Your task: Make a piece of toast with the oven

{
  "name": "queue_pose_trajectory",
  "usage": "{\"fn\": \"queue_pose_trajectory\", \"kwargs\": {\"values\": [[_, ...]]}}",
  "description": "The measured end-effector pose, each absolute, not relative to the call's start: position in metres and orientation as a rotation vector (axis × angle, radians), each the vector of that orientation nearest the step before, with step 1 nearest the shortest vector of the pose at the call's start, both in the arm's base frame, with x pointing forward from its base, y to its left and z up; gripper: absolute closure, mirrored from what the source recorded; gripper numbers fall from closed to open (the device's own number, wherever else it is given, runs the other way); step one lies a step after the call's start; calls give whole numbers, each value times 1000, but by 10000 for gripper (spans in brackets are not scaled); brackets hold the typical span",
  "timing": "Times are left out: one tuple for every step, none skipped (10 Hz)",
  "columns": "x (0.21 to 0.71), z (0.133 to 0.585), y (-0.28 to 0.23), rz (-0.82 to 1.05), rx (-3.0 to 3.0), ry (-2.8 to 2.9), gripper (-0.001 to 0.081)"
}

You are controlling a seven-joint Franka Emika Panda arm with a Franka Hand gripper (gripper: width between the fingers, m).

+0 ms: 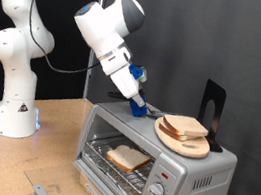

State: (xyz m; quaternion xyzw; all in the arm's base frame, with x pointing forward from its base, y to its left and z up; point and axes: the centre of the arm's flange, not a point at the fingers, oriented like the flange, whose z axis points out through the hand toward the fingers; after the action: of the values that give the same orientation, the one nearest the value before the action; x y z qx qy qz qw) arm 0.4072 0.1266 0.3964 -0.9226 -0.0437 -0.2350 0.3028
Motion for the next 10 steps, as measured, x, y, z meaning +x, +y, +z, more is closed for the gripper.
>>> {"fn": "queue_pose_trajectory", "kwargs": {"values": [[409,412,119,-590,-2396,-64,3],[406,420,113,-554,-2358,-30,3],[406,418,114,-565,-2369,-39,3],[406,418,113,-571,-2367,-50,3],[405,420,106,-562,-2343,-61,3],[403,424,93,-544,-2298,-69,3],[399,428,77,-515,-2248,-73,3],[394,432,61,-487,-2210,-78,3],[389,436,46,-458,-2182,-97,3],[383,439,30,-434,-2164,-119,3]]}}
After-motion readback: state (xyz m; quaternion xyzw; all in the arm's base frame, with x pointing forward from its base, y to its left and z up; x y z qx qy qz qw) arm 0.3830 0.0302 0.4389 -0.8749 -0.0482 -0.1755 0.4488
